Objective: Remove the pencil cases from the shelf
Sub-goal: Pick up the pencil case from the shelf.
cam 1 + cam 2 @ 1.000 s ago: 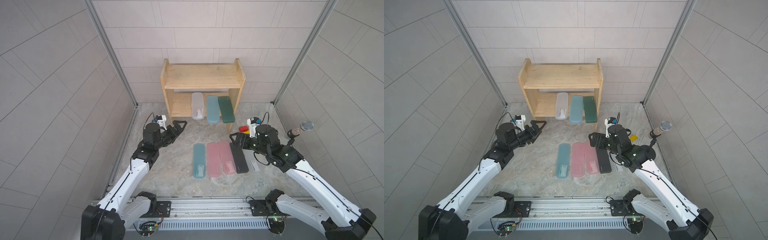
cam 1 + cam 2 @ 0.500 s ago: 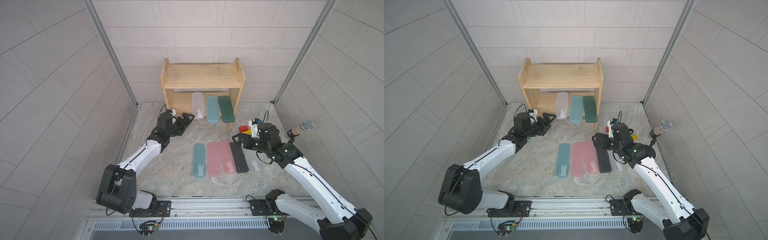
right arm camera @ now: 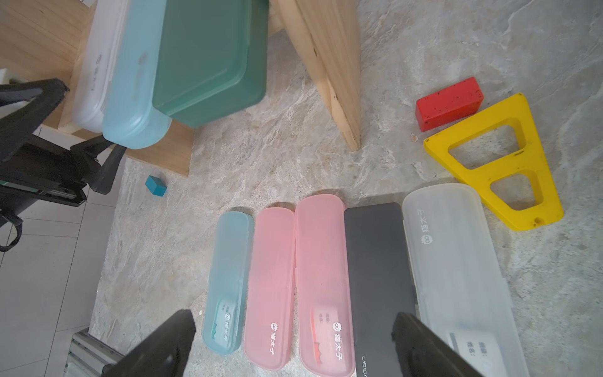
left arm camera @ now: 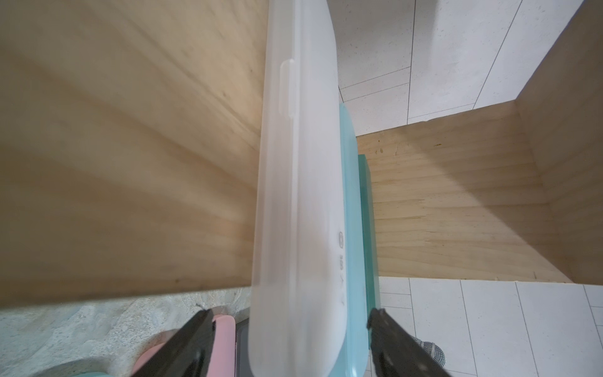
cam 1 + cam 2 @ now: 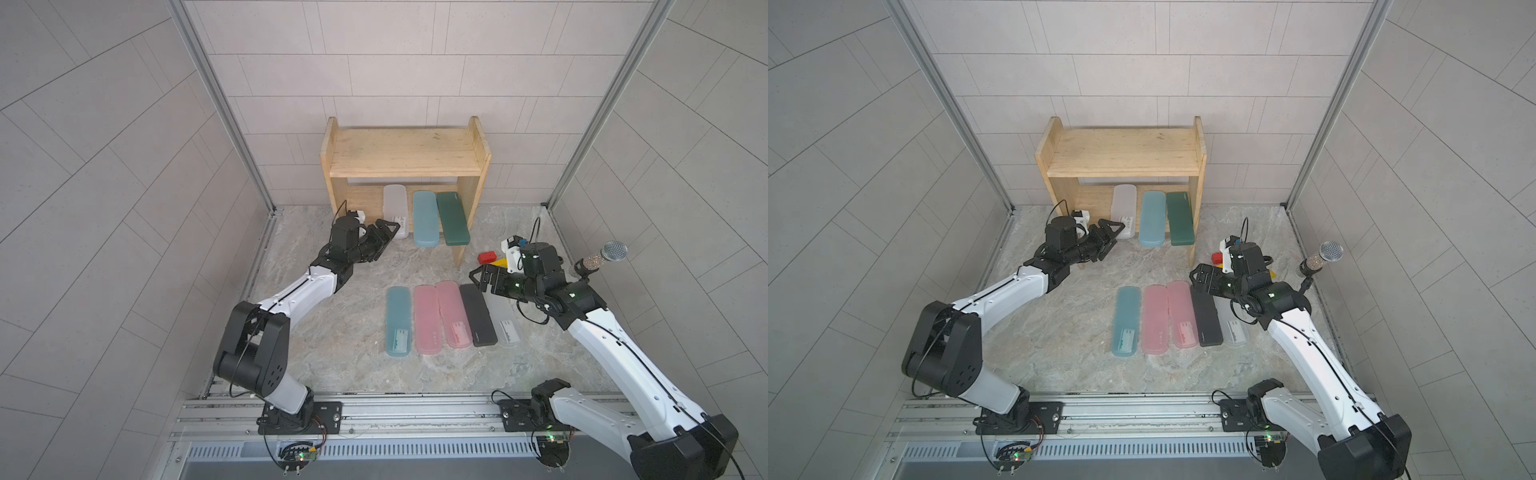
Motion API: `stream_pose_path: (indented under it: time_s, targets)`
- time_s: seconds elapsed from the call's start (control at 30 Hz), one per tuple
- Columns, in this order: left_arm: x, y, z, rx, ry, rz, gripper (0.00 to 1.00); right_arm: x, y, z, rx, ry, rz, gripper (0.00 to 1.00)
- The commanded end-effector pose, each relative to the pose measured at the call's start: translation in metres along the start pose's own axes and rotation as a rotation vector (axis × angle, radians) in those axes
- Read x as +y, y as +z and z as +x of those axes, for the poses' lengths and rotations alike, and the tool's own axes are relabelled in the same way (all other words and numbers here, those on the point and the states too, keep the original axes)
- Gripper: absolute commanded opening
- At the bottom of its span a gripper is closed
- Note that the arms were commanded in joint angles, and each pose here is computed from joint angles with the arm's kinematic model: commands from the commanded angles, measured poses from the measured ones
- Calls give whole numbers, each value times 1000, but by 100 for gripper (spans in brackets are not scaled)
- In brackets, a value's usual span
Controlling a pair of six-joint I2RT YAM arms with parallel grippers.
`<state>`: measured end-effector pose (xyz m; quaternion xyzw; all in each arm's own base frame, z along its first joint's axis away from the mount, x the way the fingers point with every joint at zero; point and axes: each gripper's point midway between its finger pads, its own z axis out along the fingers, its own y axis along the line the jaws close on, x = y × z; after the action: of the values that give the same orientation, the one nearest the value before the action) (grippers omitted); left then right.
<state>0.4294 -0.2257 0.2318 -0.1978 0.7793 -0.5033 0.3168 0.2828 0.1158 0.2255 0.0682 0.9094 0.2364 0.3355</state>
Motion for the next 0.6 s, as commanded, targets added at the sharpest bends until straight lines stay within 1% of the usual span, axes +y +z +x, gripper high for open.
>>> stream_pose_path:
  time_s: [0.0, 0.1, 0.17, 0.27, 0.5, 0.53, 0.57]
  targets:
    - [-28, 0, -10, -28, 33, 68, 76, 3, -7, -6, -8, -23, -3, 100]
    - [-32, 1, -11, -25, 37, 77, 62, 2, -7, -4, -4, -23, -2, 100]
    - [-30, 1, -10, -23, 34, 74, 57, 2, -8, -4, -4, -23, -5, 100]
    - [-30, 2, -9, -21, 29, 75, 50, 3, -10, -5, -8, -25, -7, 100]
    - [-29, 0, -6, -27, 30, 70, 42, 3, -19, -3, -27, -22, -9, 100]
    - [-27, -1, -7, -38, 26, 67, 39, 2, -20, -1, -27, -22, -8, 100]
    - [-26, -1, -9, -53, 20, 74, 22, 0, -20, 0, -30, -24, -5, 100]
